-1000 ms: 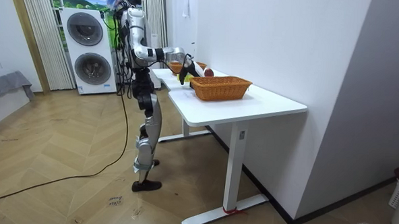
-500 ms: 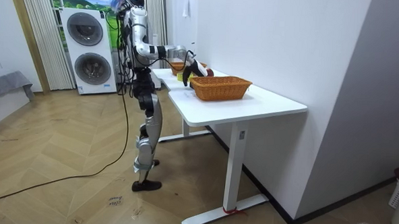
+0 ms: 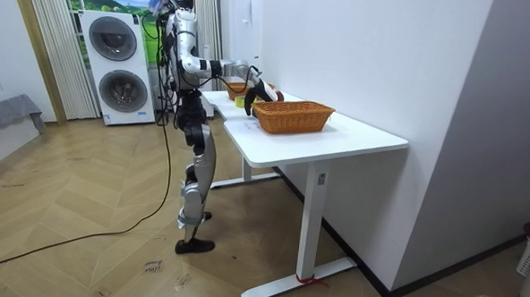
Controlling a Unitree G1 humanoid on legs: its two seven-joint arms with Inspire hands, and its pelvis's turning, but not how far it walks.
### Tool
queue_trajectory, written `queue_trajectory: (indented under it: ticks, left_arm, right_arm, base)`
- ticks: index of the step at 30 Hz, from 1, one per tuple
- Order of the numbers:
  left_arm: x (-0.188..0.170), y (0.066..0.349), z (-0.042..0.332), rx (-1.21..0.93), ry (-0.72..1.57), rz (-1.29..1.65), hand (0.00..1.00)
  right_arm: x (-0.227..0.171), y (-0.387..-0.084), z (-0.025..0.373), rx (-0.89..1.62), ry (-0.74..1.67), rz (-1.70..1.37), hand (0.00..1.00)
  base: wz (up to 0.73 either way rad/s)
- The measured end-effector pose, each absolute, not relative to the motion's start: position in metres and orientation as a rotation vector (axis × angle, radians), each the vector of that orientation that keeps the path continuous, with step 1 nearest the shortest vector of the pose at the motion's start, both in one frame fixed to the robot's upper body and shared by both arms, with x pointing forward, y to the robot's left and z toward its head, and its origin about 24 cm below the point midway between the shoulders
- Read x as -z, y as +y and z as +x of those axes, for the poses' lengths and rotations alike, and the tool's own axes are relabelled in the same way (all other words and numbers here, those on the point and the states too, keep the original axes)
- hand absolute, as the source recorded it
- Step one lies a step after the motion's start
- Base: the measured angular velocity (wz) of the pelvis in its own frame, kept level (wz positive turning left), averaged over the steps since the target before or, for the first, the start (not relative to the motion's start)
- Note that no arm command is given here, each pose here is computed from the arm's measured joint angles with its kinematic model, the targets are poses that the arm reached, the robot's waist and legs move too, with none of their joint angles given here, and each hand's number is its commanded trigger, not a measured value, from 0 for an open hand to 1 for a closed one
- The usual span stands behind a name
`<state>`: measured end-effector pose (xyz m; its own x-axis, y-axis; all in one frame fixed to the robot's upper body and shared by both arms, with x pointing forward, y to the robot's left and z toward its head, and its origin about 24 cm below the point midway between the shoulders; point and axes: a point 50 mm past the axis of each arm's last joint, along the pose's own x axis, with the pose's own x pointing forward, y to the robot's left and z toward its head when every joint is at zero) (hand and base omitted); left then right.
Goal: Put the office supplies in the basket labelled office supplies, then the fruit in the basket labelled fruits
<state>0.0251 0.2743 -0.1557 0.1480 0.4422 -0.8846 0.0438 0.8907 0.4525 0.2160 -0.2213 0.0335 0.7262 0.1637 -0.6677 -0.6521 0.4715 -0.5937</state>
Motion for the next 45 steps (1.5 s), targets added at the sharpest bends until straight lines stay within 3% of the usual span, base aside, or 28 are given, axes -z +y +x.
queue_trajectory:
  ticks: [34,35,36,37,45]
  left_arm:
    - [0.157,0.267,0.022,-0.300,1.407,0.479,0.00]
    - [0.158,0.266,0.022,-0.292,1.406,0.484,0.00]
    - [0.158,0.266,0.023,-0.290,1.404,0.485,0.00]
    - [0.158,0.266,0.024,-0.287,1.400,0.487,0.00]
    - [0.157,0.265,0.032,-0.277,1.366,0.498,0.00]
  right_arm:
    - [-0.024,-0.210,0.211,-0.473,0.596,-0.962,0.00]
    - [-0.023,-0.209,0.211,-0.475,0.598,-0.970,0.77]
    - [-0.023,-0.209,0.210,-0.475,0.599,-0.975,0.95]
    - [-0.022,-0.208,0.210,-0.472,0.599,-0.974,1.00]
    - [-0.020,-0.206,0.215,-0.406,0.569,-1.027,1.00]
  base:
    - [0.00]
    - [0.04]
    - [0.05]
    - [0.05]
    - [0.01]
